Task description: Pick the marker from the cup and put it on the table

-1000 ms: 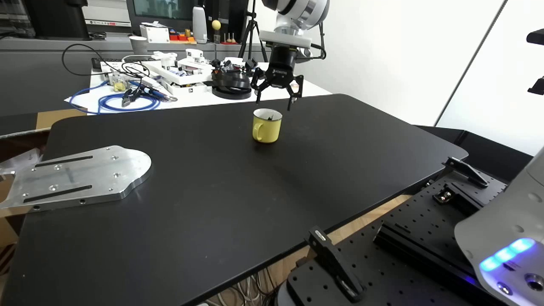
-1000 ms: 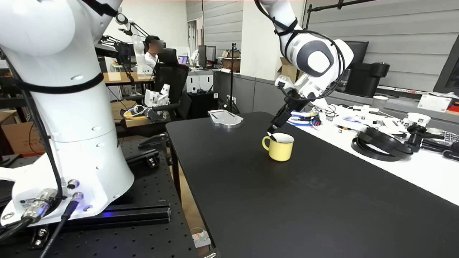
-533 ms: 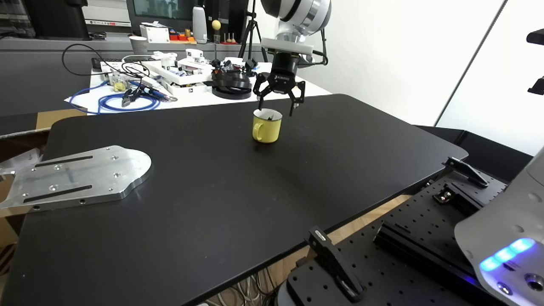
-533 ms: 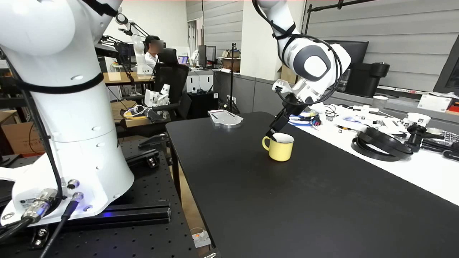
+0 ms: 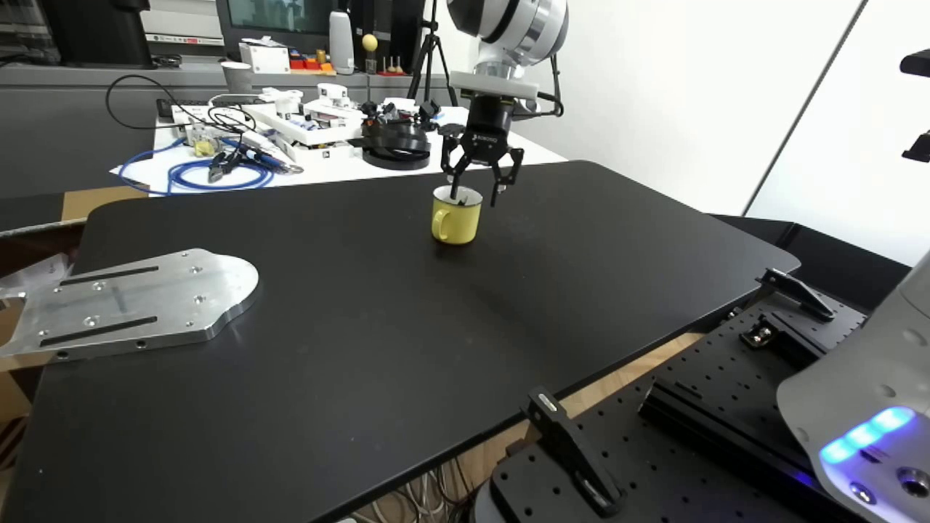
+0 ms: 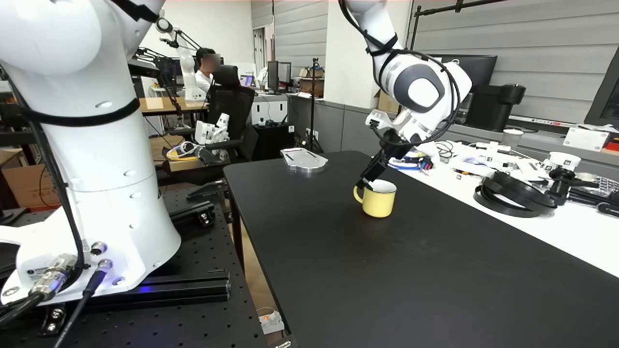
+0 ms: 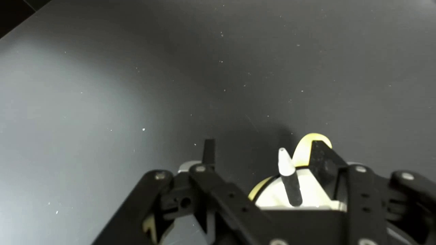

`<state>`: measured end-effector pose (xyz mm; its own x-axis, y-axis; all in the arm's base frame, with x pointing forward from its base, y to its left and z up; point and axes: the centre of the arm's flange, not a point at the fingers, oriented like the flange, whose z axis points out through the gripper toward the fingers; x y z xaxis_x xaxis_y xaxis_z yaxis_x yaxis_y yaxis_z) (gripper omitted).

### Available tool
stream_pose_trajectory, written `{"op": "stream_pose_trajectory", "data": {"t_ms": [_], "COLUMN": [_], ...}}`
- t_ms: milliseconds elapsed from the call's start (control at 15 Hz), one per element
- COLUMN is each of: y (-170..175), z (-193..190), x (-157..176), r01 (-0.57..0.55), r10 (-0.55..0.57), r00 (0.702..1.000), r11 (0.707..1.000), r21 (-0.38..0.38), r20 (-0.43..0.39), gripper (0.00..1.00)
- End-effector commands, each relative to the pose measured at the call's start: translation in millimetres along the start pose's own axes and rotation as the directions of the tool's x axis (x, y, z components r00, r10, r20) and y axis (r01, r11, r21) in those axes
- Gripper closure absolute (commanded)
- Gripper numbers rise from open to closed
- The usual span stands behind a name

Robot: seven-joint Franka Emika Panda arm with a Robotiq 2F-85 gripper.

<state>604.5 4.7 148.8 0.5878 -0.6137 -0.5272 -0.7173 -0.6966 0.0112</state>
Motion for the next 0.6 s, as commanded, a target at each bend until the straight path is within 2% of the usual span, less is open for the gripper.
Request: {"op": "stream_pose_trajectory", "data": {"t_ms": [0, 400, 533], "y": [4.7, 0.5, -0.6], "z": [-0.2, -2.2, -6.6], "x": [-4.7, -7.3, -9.9], "r01": [0.009, 0.028, 0.036], "r10": [-0.009, -0.028, -0.036], "r00": [1.000, 0.999, 0.998], "r11": [1.000, 1.000, 0.999], "r21": [-0.003, -0.002, 0.004], "r20": [-0.016, -0.038, -0.042], "gripper": [0.58, 0.98, 1.00]}}
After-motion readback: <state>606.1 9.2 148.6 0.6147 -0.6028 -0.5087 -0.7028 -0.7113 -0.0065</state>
